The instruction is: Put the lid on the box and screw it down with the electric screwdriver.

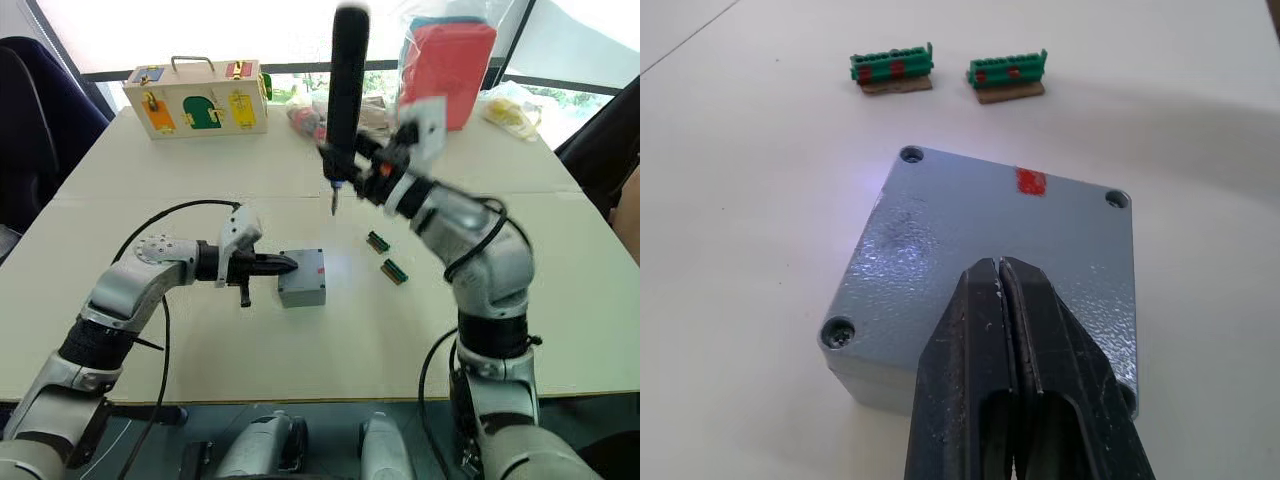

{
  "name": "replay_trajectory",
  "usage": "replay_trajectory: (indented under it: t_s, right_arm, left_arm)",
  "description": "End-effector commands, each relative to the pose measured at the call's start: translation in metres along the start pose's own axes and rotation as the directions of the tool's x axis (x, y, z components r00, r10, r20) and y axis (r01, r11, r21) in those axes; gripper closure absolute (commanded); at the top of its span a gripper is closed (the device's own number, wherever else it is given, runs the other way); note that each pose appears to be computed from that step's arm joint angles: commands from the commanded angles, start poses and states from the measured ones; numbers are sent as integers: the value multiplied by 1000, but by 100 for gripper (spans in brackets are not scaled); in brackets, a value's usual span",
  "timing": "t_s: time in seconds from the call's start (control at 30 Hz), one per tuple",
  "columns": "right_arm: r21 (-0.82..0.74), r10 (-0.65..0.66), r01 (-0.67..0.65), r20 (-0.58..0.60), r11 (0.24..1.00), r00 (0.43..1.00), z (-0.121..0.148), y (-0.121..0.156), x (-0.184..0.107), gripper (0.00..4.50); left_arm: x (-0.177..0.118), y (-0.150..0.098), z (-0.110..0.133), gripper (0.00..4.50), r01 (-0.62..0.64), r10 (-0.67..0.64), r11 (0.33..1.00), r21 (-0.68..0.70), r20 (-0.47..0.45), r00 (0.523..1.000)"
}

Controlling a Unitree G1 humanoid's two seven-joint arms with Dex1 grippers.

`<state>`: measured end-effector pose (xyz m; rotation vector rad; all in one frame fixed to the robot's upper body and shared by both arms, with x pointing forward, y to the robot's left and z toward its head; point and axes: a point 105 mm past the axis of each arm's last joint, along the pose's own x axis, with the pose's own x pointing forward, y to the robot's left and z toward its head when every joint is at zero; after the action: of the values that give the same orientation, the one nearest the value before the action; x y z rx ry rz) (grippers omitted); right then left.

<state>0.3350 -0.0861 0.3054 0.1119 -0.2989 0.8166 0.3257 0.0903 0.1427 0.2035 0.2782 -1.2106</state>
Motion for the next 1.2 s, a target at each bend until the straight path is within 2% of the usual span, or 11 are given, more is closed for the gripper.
replay_trajectory:
  t_s: [0.03, 0.1, 0.2, 0.27, 0.37, 0.5, 0.63, 0.8, 1.1, 1.17, 1.2]
  right_arm:
    - [159, -71, 59, 71, 985, 995, 42, -15, 2, 269]
    - [237, -79, 100, -97, 966, 992, 33, -31, -5, 269]
    - [229, -206, 291, -335, 929, 920, 23, -73, -35, 269]
    - [193, -280, 436, -530, 879, 801, 2, -95, -65, 269]
    - [192, -232, 533, -744, 824, 626, -38, -104, -120, 269]
    - [157, -182, 622, -877, 767, 446, -72, -104, -169, 269]
    - [191, -119, 631, -902, 752, 415, -82, -99, -173, 269]
    - [171, -112, 679, -929, 714, 352, -101, -100, -179, 269]
    - [168, -118, 701, -933, 693, 341, -115, -102, -169, 269]
    - [150, -131, 702, -935, 696, 330, -117, -103, -169, 169]
    - [142, -136, 703, -936, 697, 324, -118, -103, -170, 159]
  left_arm:
    - [-10, 8, 43, 450, -24, 25, 1000, -5, 174, 984]
    - [-16, 0, 51, 450, 26, -25, 1000, -1, 182, 983]
    - [-32, -17, 49, 450, 109, -115, 991, 76, 79, 990]
    - [-41, -25, 46, 450, 146, -149, 982, 116, 15, 989]
    - [-50, -42, 37, 450, 216, -206, 963, 161, -80, 975]
    - [-52, -61, 26, 450, 288, -265, 941, 179, -140, 954]
    - [-48, -68, 21, 450, 305, -282, 937, 171, -144, 949]
    - [-43, -72, 18, 450, 302, -284, 941, 155, -127, 950]
    - [-41, -69, 15, 450, 268, -256, 955, 130, -101, 961]
    - [-42, -67, 15, 450, 255, -244, 959, 122, -96, 965]
    - [-43, -65, 16, 450, 246, -236, 962, 117, -94, 967]
